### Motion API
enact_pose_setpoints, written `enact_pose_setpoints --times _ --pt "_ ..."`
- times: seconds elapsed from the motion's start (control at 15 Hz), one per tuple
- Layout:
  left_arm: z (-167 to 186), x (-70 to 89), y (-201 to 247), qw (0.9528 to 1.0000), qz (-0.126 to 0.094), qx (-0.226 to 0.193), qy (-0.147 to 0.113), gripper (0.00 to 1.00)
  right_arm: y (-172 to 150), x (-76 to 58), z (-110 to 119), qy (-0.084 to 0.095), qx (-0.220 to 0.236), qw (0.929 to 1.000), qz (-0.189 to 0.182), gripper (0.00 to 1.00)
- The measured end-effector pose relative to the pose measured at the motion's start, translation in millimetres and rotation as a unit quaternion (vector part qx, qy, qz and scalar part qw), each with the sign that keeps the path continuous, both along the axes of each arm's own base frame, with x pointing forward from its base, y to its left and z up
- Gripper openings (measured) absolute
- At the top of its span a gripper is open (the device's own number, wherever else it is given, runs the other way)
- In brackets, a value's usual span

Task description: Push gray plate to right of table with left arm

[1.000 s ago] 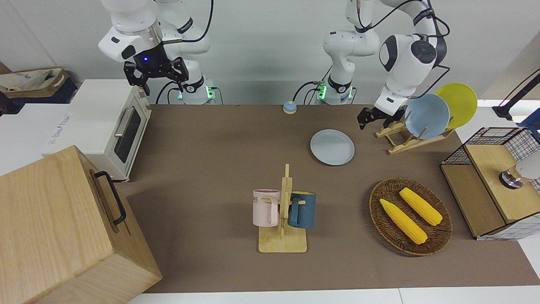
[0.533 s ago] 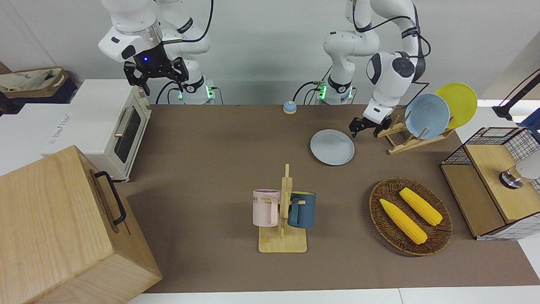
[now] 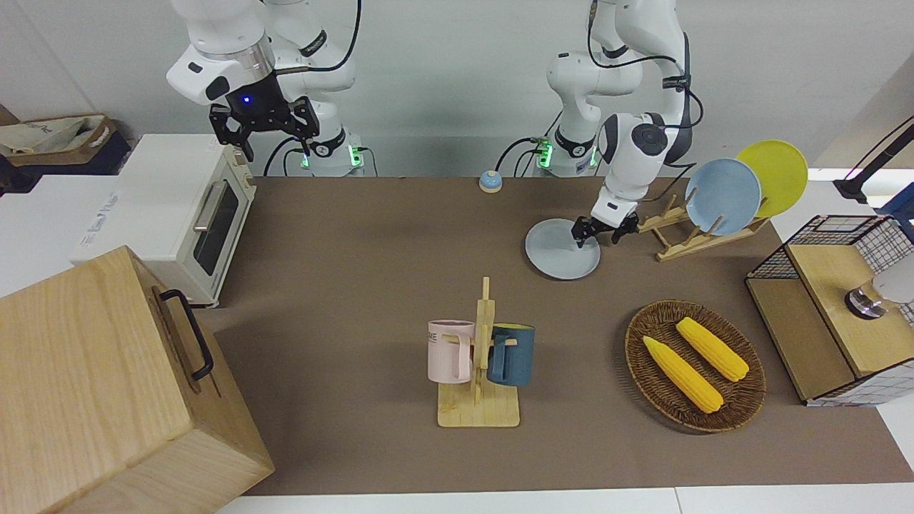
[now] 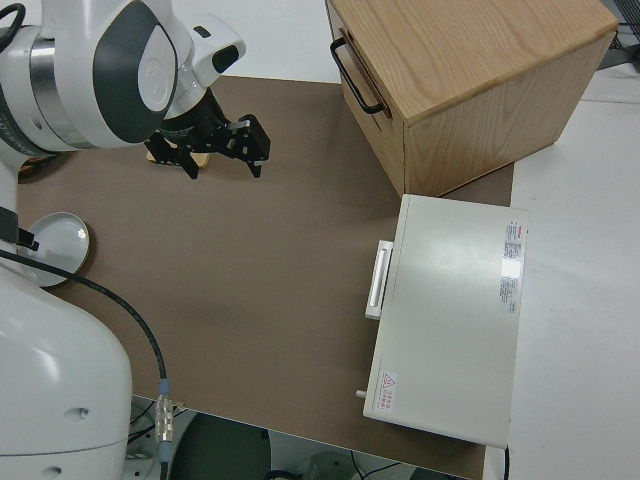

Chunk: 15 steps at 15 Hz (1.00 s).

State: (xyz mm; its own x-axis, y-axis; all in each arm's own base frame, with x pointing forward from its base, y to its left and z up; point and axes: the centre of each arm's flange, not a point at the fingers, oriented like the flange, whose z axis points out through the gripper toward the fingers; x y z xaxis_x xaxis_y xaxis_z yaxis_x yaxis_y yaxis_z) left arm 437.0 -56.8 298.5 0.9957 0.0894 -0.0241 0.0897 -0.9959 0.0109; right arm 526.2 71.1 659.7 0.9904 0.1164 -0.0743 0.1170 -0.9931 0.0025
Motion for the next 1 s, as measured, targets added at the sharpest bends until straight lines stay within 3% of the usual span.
enact_pose_setpoints --times 0.47,1.0 --pt "-4.6 0.8 -0.3 1.0 0.001 0.0 0.001 0.97 0.0 0.0 0.0 0.0 0.0 1.0 0.0 0.99" --pt "-0.2 2.2 1.5 1.0 0.005 -0.001 -0.004 0.11 0.0 0.0 0.0 0.0 0.0 1.0 0.0 0.99"
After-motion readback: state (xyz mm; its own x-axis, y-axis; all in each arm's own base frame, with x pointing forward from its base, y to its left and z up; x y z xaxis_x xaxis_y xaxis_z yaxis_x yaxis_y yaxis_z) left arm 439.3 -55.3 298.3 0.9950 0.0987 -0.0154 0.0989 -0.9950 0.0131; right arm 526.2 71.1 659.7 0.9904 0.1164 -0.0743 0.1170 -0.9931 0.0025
